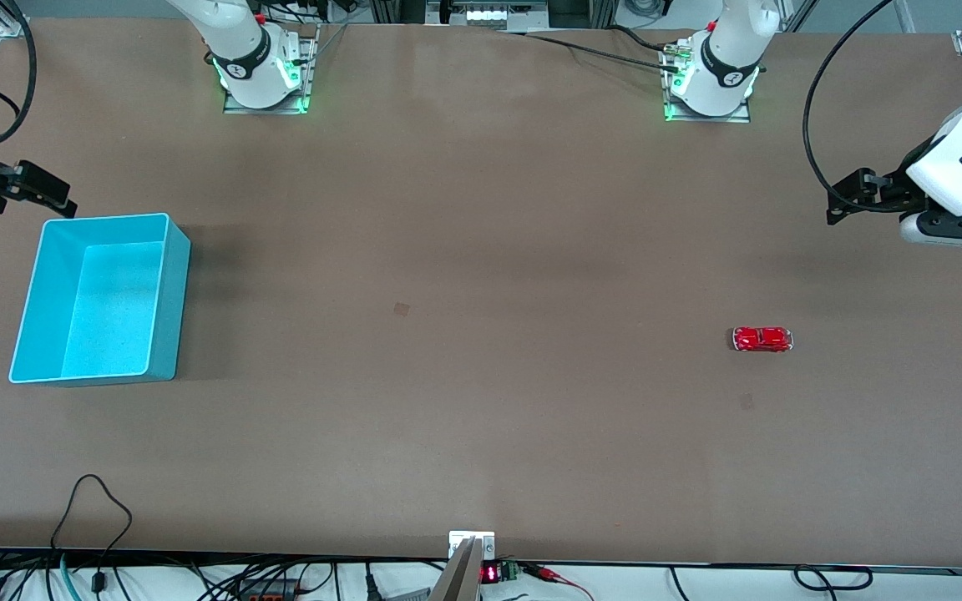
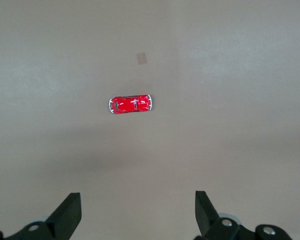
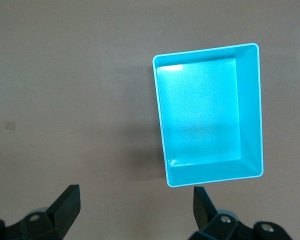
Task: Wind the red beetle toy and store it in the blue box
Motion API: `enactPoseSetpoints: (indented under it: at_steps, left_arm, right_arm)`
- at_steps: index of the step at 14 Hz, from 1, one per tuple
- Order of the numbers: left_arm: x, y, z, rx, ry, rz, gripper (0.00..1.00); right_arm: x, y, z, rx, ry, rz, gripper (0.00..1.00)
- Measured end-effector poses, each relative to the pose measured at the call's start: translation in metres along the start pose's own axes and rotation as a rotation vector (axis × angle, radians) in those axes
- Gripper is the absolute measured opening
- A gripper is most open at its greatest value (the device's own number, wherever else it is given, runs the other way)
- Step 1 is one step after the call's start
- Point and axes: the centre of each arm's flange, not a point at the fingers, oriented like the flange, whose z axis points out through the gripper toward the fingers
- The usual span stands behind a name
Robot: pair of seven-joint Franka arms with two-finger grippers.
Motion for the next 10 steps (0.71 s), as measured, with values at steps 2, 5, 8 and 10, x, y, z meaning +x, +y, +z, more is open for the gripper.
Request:
enactPoseSetpoints:
  at_steps: [2,5,8,10]
  left_arm:
    - [-0.0001,-0.0001,0.0,0.0,-0.001,0.0,1.0]
    - [-0.0001,-0.0001,-0.0001,0.0,-0.001,0.0,1.0]
    - [-0.0011,0.0004,0.0012,-0.002,-0.013,0.0,1.0]
    - [-0.0029,0.004,0.0086,-0.004,-0.058,0.006,1.0]
  right_arm:
    - [-0.0033,0.0002,0.0001,0.001,-0.002,0.0,1.0]
    - [-0.0045,0.0003,-0.0011,0.001,0.001,0.0,1.0]
    - [-0.0044,0.0003,-0.0012,0.001,0.001,0.0,1.0]
    - [-0.0044,0.0003,-0.0012,0.001,0.002,0.0,1.0]
